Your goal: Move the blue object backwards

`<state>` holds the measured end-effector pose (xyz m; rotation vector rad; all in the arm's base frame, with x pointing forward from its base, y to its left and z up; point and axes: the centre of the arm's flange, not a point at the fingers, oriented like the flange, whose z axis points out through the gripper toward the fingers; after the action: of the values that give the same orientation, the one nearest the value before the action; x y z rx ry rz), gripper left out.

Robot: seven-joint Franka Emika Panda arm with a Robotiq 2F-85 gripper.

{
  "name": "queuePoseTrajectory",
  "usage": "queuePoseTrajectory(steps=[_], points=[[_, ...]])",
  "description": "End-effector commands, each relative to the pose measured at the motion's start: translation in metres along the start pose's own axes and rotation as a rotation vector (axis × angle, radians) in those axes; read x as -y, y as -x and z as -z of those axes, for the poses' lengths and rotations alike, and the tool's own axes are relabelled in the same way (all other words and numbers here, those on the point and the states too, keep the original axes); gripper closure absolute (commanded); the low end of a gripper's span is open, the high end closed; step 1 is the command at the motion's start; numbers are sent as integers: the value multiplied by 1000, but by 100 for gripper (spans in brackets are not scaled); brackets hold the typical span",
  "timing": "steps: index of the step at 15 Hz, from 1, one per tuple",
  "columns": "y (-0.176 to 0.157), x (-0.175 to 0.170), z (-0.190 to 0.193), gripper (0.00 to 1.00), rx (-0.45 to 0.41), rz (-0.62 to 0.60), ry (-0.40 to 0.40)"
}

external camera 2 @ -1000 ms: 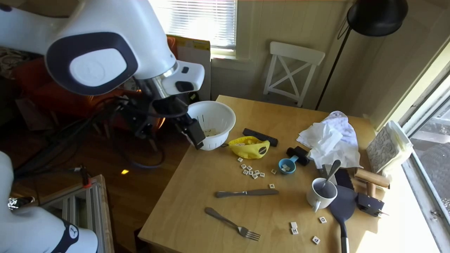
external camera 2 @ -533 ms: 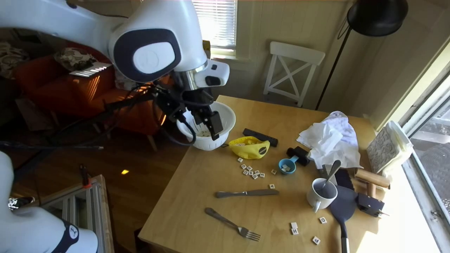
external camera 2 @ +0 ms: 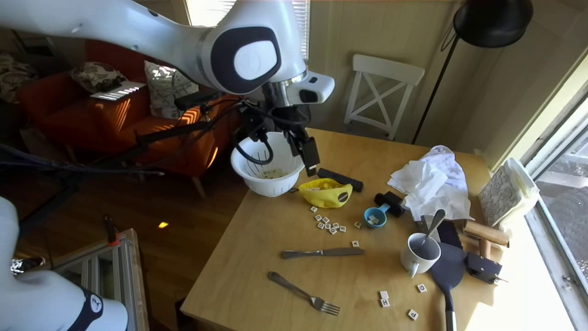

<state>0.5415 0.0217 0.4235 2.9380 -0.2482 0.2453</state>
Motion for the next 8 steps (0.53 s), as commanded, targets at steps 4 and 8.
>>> queuePoseTrajectory(steps=[4, 8], points=[[-100, 1, -20, 0, -18, 99, 35], [-146, 7, -39, 0, 24, 282, -28]])
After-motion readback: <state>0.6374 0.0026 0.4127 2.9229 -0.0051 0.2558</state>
